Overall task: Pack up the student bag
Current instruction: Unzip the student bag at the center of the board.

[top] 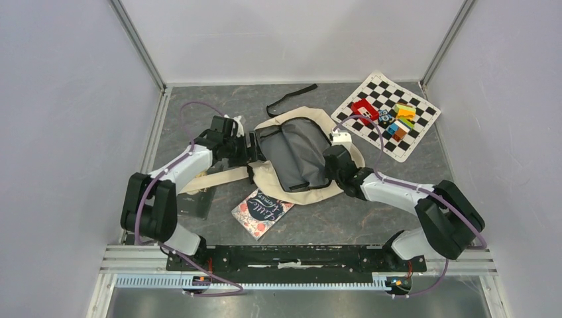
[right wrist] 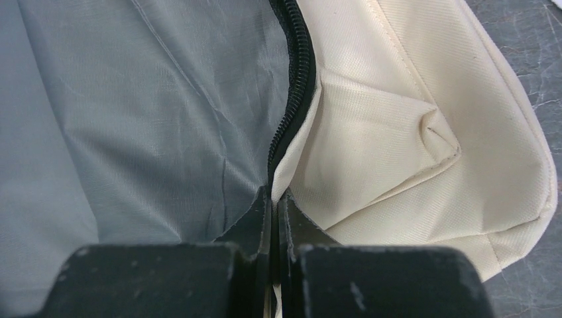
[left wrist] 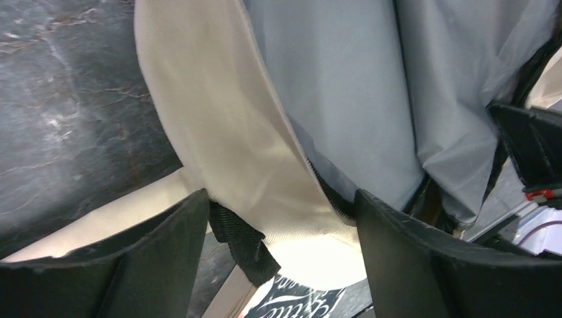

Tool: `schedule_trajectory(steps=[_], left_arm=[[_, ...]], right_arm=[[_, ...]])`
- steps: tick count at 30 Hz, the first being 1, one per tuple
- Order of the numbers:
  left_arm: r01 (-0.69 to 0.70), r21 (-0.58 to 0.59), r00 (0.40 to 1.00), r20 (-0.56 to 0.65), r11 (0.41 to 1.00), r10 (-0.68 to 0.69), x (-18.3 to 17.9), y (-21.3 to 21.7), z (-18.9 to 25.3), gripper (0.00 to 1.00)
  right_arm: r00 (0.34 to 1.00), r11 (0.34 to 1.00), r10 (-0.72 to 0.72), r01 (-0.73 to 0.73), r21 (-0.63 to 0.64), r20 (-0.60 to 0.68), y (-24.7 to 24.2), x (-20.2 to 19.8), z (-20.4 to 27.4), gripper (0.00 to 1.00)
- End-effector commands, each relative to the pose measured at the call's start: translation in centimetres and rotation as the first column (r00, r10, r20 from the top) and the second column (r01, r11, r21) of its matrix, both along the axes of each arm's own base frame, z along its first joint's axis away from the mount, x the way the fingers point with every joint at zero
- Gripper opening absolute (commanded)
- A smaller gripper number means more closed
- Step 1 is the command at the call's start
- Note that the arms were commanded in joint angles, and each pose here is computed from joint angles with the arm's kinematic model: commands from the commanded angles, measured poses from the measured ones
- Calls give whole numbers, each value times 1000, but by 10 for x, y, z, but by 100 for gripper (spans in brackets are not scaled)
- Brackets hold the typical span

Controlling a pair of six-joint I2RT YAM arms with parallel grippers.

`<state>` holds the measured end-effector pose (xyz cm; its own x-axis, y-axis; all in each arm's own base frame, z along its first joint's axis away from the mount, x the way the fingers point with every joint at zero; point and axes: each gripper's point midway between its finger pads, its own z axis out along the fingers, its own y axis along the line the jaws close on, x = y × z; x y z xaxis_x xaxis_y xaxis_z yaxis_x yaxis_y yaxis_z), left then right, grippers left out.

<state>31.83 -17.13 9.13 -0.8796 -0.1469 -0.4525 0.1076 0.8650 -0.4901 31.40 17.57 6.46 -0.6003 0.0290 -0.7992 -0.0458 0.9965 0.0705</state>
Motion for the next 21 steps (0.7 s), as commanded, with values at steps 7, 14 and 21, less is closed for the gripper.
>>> schedule_trajectory(steps=[7, 14, 21], left_arm=[[7, -66, 1000, 25, 998, -5, 65, -34, 10, 10], [5, -24, 992, 128, 1000, -1, 134, -44, 19, 2], [-20, 7, 986, 167, 1000, 19, 133, -35, 33, 71]], right_arm=[[999, 999, -30, 30, 21, 27, -4, 30, 14, 0], [1000, 998, 1, 0, 61, -15, -6, 53, 17, 6], [991, 993, 105, -101, 55, -78, -8, 67, 26, 32]])
